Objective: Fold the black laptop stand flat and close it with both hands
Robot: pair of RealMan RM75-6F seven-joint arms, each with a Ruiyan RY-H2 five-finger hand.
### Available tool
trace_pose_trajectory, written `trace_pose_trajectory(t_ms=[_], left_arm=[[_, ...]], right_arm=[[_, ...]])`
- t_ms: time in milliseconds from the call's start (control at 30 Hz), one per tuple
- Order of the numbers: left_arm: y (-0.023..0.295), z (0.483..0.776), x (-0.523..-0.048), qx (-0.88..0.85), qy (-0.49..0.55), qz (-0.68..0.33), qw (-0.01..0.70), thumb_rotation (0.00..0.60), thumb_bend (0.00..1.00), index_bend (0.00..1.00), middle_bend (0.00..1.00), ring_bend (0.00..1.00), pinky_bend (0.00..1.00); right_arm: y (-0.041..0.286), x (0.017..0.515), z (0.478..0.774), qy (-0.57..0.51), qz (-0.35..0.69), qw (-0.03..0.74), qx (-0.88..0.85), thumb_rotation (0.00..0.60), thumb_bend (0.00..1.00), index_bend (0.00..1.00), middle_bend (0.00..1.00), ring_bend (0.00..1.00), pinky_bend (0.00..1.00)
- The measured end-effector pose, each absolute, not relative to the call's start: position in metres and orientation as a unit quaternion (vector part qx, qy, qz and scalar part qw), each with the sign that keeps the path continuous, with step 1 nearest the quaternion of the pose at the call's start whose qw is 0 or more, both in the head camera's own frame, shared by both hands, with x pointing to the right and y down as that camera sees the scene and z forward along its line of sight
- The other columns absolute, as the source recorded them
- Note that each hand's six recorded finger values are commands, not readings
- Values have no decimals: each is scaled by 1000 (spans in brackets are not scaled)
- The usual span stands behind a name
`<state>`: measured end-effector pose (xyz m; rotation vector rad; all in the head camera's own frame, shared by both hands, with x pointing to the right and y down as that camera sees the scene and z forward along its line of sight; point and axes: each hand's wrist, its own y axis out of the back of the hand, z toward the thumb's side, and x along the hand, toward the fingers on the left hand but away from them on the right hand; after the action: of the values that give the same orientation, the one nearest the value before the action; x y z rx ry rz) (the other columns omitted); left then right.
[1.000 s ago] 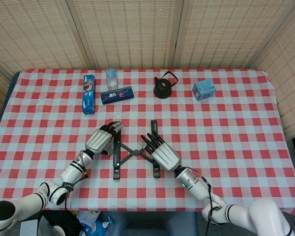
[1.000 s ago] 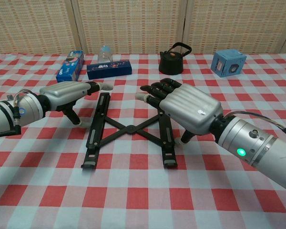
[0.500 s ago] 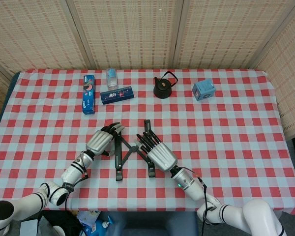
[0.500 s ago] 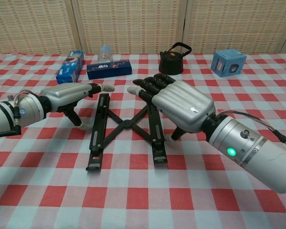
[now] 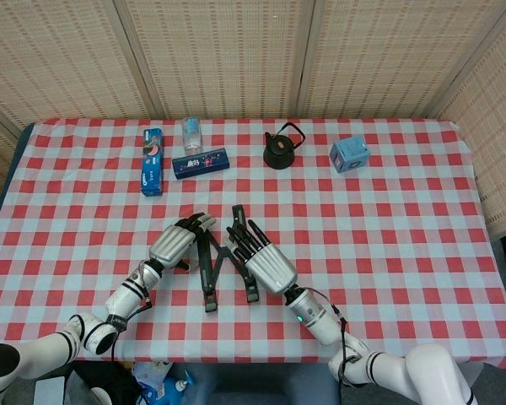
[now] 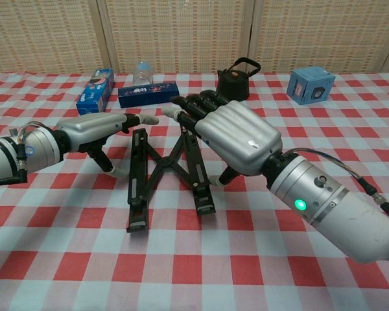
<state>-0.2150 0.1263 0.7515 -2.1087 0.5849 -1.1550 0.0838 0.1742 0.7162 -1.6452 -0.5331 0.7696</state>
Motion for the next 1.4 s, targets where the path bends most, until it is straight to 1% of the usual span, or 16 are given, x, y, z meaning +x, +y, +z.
trace_pose_trajectory(t_ms=[333,567,767,933,1133,1267,1400], left_arm=[[128,745,-209,-813,223,-433,320,597,216,0,0,0,165],[129,742,-209,-815,223,-432,316,579,216,0,0,0,165],[123,738,-229,-803,235,-444,320,586,215,0,0,0,165],[114,731,-256,-785,255,-460,328,600,216,0,0,0,165],[104,717,-293,-761,286,-479,331,600,215,0,0,0,165],[100,707,-314,-747,307,-490,329,600,215,0,0,0,165],[100,701,-328,-738,315,-499,328,600,216,0,0,0,165]], right_arm=[[174,75,714,-238,323,586,-704,600,0,0,0,0,0],[177,68,709,-242,318,587,-704,600,0,0,0,0,0],[179,69,701,-239,306,589,-709,600,0,0,0,0,0],[176,72,690,-226,293,585,-721,600,0,0,0,0,0],[158,84,670,-150,275,592,-743,600,0,0,0,0,0],[143,90,659,-62,269,594,-755,600,0,0,0,0,0],[137,80,651,21,253,599,-759,600,0,0,0,0,0]])
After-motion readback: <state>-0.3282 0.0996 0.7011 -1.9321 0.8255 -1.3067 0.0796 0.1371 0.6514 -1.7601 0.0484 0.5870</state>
